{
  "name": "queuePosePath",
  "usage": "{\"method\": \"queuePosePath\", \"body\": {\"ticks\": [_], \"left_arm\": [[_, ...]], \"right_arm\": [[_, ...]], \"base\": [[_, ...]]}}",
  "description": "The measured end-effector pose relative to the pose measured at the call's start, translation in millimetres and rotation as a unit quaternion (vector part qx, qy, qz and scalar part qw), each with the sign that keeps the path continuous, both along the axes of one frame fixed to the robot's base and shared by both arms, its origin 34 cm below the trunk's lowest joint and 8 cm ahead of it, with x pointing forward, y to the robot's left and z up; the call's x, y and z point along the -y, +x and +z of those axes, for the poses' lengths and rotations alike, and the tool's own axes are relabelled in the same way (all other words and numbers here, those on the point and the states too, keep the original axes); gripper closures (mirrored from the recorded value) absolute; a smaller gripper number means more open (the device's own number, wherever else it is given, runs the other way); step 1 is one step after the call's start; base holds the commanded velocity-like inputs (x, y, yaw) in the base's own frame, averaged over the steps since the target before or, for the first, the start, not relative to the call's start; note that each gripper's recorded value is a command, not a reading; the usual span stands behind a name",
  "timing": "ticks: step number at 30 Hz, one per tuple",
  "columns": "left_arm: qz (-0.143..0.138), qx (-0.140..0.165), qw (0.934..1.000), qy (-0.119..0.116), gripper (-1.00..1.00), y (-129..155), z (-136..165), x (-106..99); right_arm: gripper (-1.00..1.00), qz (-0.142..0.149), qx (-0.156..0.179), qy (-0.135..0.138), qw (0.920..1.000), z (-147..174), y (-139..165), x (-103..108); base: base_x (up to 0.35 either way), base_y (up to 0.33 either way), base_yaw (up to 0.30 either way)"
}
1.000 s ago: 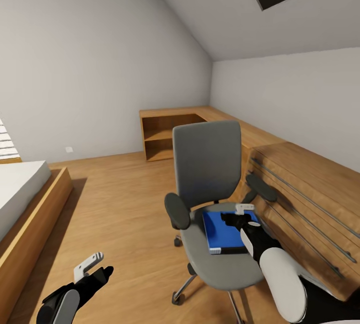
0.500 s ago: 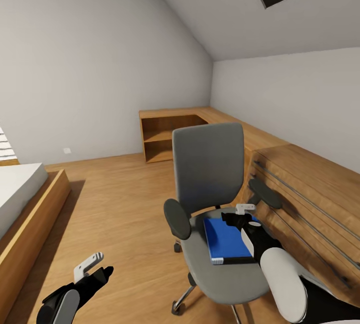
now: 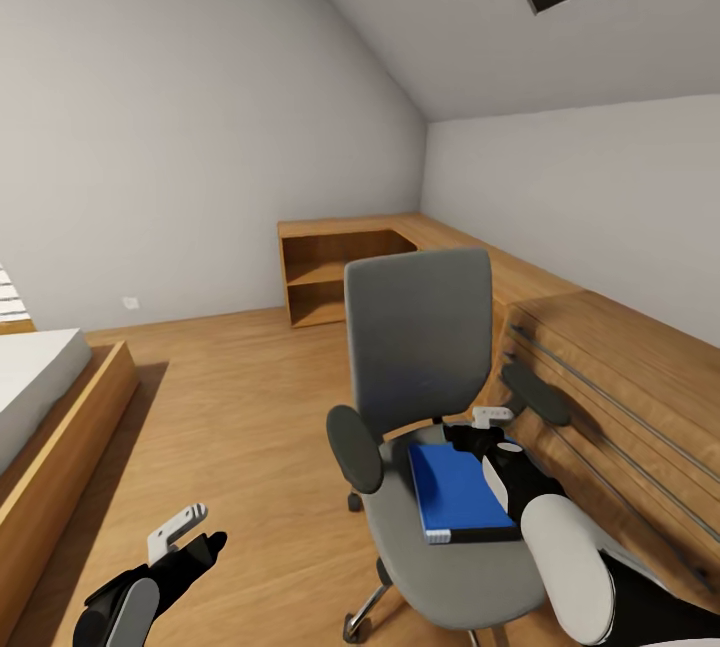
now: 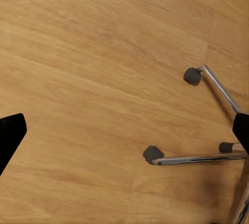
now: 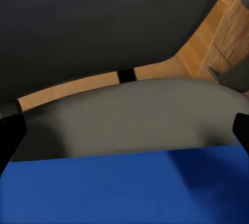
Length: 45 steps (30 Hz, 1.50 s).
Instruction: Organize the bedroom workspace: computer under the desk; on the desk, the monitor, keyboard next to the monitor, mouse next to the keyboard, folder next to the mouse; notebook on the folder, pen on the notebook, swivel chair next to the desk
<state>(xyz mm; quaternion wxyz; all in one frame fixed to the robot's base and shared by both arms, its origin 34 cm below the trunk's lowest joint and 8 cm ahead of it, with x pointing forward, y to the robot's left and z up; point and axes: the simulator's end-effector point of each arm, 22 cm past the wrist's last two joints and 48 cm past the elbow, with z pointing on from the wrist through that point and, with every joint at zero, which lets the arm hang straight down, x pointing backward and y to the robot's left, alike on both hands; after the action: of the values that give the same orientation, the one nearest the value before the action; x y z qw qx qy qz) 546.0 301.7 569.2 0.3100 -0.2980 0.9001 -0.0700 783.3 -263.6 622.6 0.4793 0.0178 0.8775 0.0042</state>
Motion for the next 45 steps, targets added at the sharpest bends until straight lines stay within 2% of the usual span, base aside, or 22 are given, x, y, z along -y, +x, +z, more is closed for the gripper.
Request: {"method": "queuePosePath", "body": {"ticks": [10, 24, 33, 45], "left_arm": [[0.000, 0.000, 1.0000, 0.000, -1.00, 0, 0, 0], [0.000, 0.000, 1.0000, 0.000, -1.00, 0, 0, 0], [0.000, 0.000, 1.0000, -0.001, -1.00, 0, 0, 1], [0.000, 0.000, 1.0000, 0.000, -1.00, 0, 0, 0]], "right_arm": [[-1.00, 0.000, -0.005, 0.000, 1.0000, -2, -1, 0], [-1.00, -0.009, -0.083, 0.006, 0.9965, -23, -19, 6], [-1.00, -0.022, -0.063, 0.001, 0.9978, -1, -6, 20], [-1.00, -0.021, -0.060, 0.001, 0.9980, 1, -5, 18]], "base": [[0.020, 0.000, 0.000], [0.001, 0.000, 0.000], [0.000, 0.000, 0.000], [0.046, 0.000, 0.000]]}}
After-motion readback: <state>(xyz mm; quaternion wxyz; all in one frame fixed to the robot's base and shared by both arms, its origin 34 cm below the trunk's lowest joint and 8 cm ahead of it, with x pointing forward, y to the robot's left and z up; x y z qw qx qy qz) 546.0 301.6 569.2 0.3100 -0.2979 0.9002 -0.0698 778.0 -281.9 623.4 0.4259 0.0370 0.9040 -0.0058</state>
